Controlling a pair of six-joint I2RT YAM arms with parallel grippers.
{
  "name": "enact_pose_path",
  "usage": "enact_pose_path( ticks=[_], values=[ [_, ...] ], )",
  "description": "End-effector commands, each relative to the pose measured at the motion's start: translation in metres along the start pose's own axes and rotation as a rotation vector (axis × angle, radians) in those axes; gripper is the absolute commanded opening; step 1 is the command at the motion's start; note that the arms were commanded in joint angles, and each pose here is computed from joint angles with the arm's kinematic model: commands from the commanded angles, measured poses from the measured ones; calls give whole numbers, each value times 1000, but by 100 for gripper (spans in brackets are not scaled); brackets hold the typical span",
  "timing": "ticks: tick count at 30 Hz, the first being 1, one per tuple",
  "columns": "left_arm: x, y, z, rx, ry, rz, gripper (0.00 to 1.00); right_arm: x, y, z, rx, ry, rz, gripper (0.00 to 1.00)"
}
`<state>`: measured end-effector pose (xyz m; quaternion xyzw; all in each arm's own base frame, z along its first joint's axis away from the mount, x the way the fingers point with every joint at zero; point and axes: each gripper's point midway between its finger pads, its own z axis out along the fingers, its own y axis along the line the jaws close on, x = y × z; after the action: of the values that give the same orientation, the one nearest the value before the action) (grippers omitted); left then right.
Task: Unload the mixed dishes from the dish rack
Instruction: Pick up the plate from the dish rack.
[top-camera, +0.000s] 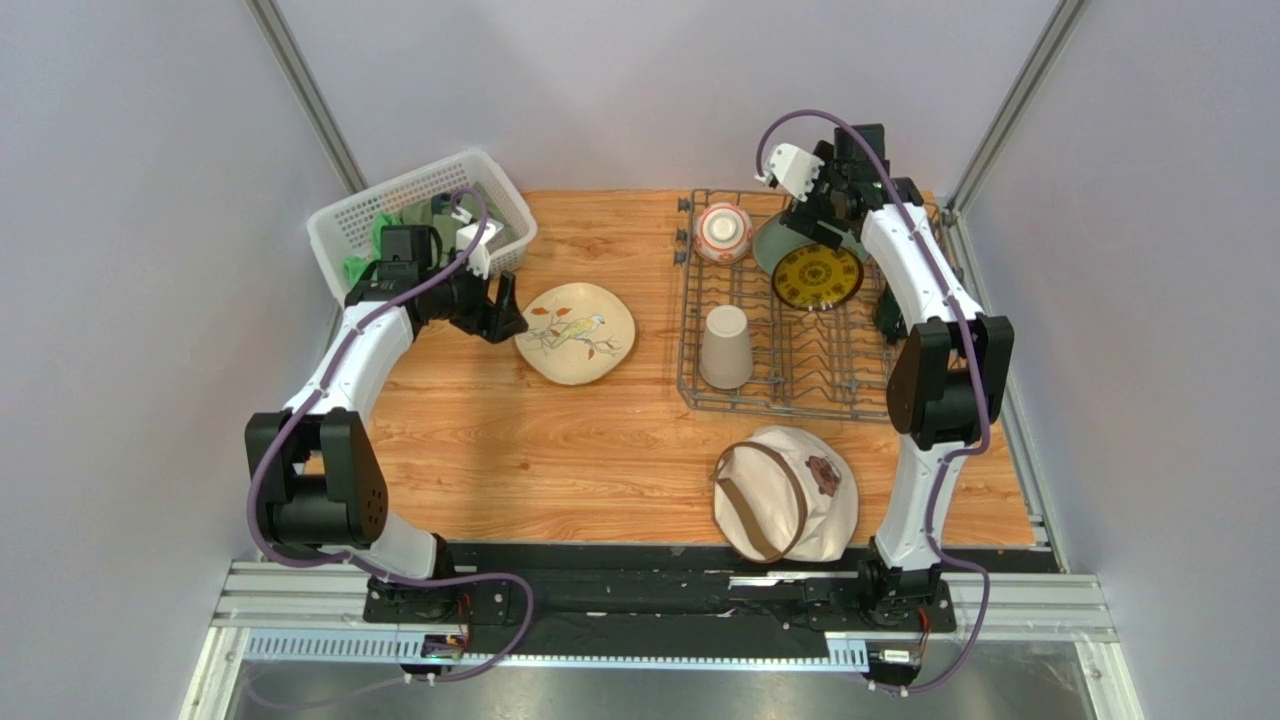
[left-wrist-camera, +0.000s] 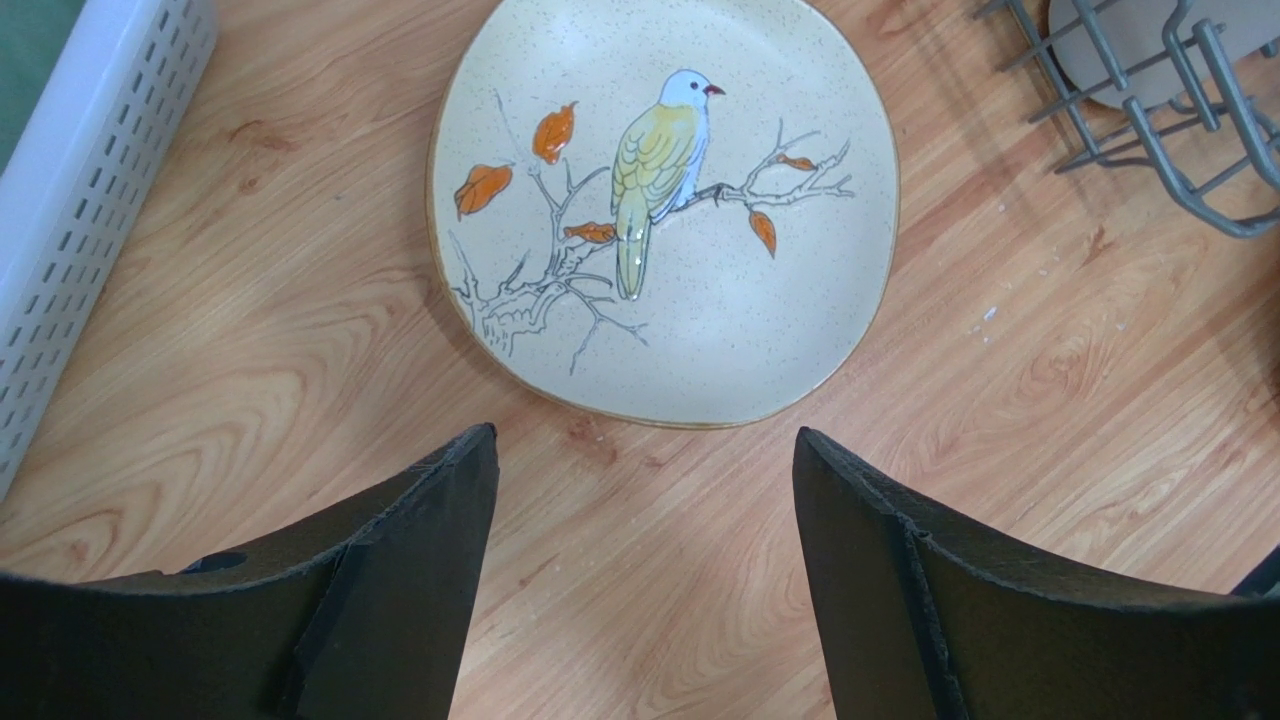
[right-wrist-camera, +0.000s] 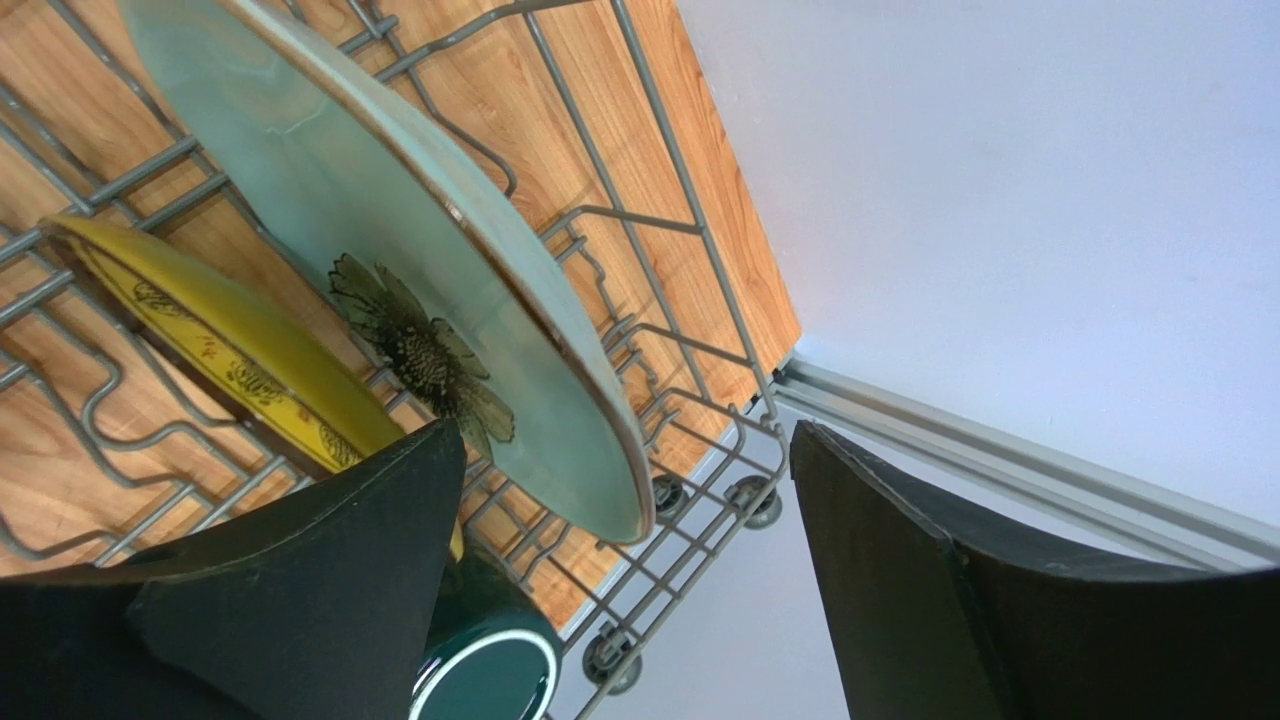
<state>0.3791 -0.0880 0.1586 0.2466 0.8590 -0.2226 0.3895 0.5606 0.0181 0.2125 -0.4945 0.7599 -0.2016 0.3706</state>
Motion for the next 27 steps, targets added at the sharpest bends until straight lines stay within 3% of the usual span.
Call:
enact_pose_path(
  ticks=[1, 6, 13, 21, 27],
  values=[
    [-23, -4, -15, 7, -40, 152, 80, -9, -25, 4, 64, -26, -23, 85],
    [-20, -4, -18, 12, -22, 205, 80, -6, -21, 17, 45, -21, -25, 77],
    [-21, -1, -21, -12, -10, 224, 79, -2, -16, 26, 32, -11, -41, 53],
    [-19, 1, -22, -24, -4, 228, 79, 0, -14, 26, 25, -7, -53, 37],
    [-21, 3, -22, -33, -5, 224, 79, 0, -13, 25, 18, -4, -62, 18]
  ],
)
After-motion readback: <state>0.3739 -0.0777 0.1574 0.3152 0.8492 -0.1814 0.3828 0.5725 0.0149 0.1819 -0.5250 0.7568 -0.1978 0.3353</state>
